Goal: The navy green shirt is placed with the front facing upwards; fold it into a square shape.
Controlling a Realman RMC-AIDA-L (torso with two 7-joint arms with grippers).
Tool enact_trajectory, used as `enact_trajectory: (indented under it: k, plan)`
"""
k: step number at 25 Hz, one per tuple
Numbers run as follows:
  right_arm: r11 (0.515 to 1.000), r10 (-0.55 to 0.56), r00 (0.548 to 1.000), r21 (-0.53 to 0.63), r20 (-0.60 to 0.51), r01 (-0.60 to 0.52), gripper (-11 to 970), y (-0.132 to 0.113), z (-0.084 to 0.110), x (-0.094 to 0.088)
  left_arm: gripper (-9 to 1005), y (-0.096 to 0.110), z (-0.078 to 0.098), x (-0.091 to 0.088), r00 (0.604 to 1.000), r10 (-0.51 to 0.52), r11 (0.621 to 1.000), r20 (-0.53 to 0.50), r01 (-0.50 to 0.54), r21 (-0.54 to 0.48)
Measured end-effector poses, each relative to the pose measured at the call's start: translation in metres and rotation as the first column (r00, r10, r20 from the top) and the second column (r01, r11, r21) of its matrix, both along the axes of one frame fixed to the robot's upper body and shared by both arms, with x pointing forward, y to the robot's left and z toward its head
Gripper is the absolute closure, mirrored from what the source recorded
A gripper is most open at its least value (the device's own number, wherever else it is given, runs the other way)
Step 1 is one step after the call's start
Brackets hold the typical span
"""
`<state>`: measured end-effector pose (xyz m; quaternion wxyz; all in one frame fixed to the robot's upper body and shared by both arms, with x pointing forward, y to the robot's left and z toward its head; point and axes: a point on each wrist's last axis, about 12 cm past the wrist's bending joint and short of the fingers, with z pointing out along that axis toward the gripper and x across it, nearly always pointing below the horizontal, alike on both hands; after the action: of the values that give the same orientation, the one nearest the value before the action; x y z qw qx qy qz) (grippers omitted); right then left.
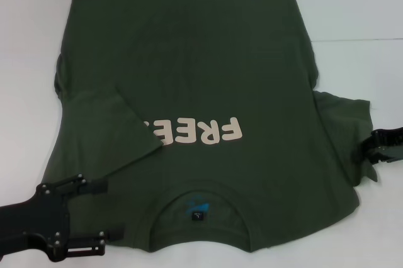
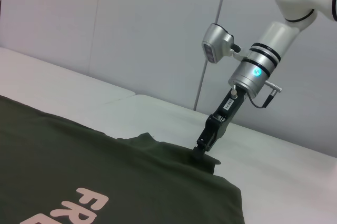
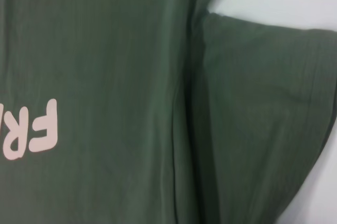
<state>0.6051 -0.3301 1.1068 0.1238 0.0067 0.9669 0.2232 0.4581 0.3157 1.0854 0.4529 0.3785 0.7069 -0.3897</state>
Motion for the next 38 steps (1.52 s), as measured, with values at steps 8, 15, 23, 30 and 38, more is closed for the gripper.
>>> enact_trajectory:
  k: [8,15,23,30,38]
  plan:
    - [0.999,0.036,0.999,-0.032,-0.013,-0.036,688,0.004,0.000,0.001,85,0.000,0.001,0.001,1.000,-0.004,1.000,0.002,0.004,0.000]
    - [0.998,0.049,0.999,-0.038,-0.010,-0.049,862,0.004,0.001,0.001,85,-0.001,0.001,0.001,1.000,-0.004,1.000,0.002,0.004,0.000]
    - [0.997,0.064,0.998,-0.044,-0.006,-0.064,922,0.003,0.002,0.001,85,-0.001,0.001,0.001,1.000,-0.004,1.000,0.002,0.004,0.000]
    - [0.998,0.053,0.998,-0.041,0.022,-0.052,917,-0.004,0.011,0.002,85,-0.001,0.001,0.001,1.000,-0.004,1.000,0.002,0.004,0.000]
    - [0.999,-0.010,0.998,-0.036,0.060,0.012,901,-0.027,0.024,0.002,86,0.000,0.001,0.002,1.000,-0.003,1.000,0.004,0.003,0.000]
